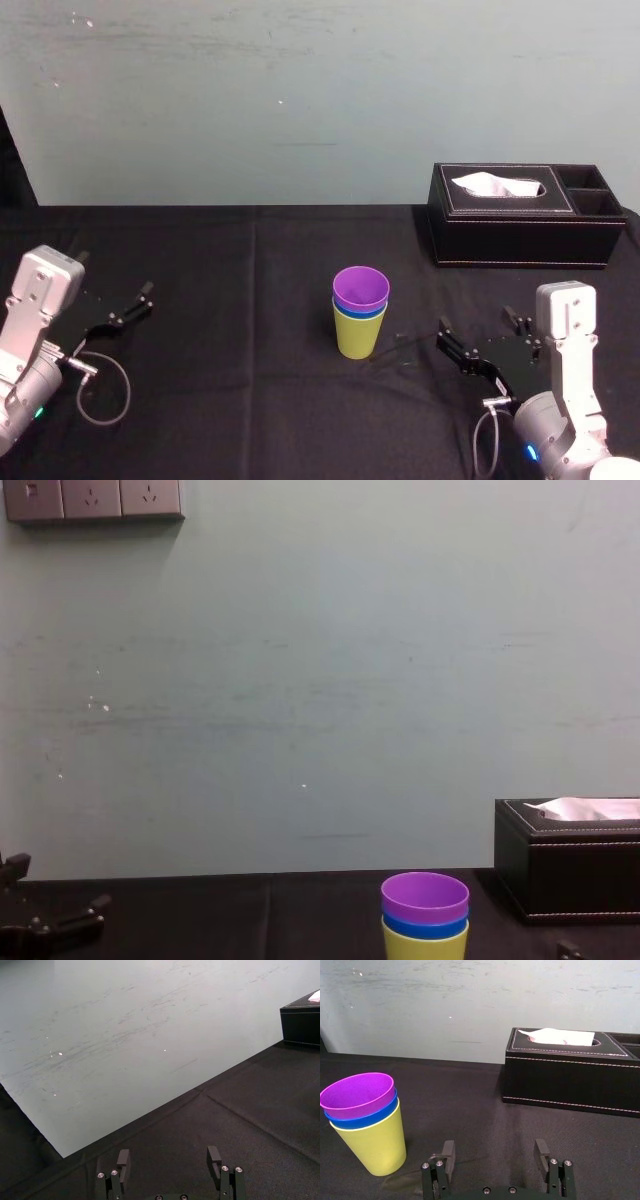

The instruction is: Stack the three plastic cups sequentially using one hand.

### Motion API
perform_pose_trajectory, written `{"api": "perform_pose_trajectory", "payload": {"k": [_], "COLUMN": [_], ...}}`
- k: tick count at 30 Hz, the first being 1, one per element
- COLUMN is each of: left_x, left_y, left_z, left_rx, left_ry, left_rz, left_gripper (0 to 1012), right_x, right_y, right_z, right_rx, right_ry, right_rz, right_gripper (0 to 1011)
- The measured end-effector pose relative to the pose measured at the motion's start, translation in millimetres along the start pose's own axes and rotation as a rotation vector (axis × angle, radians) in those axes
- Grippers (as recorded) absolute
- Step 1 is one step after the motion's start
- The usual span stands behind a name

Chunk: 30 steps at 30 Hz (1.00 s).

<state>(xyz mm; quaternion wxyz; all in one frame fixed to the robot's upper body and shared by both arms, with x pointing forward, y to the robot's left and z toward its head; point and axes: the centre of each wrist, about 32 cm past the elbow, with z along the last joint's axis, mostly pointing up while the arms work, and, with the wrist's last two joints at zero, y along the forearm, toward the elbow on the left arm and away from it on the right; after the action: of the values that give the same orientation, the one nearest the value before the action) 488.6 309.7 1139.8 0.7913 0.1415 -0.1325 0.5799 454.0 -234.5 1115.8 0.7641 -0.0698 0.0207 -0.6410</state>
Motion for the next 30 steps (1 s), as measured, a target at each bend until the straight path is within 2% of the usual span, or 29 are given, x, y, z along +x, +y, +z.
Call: {"api": "perform_pose_trajectory", "payload": {"k": [30], "left_x": [0.0], "left_y": [0.0], "left_z": [0.0], "left_rx": [0.000], "left_ry": [0.000], "left_rz": [0.000], "left_gripper": [1000], "right_x": [0.0], "right_y": [0.0], "right_z": [0.0], "right_rx": [-0.001], "right_ry": [0.001], "right_rz": [-0.001], "right_gripper": [1000]}}
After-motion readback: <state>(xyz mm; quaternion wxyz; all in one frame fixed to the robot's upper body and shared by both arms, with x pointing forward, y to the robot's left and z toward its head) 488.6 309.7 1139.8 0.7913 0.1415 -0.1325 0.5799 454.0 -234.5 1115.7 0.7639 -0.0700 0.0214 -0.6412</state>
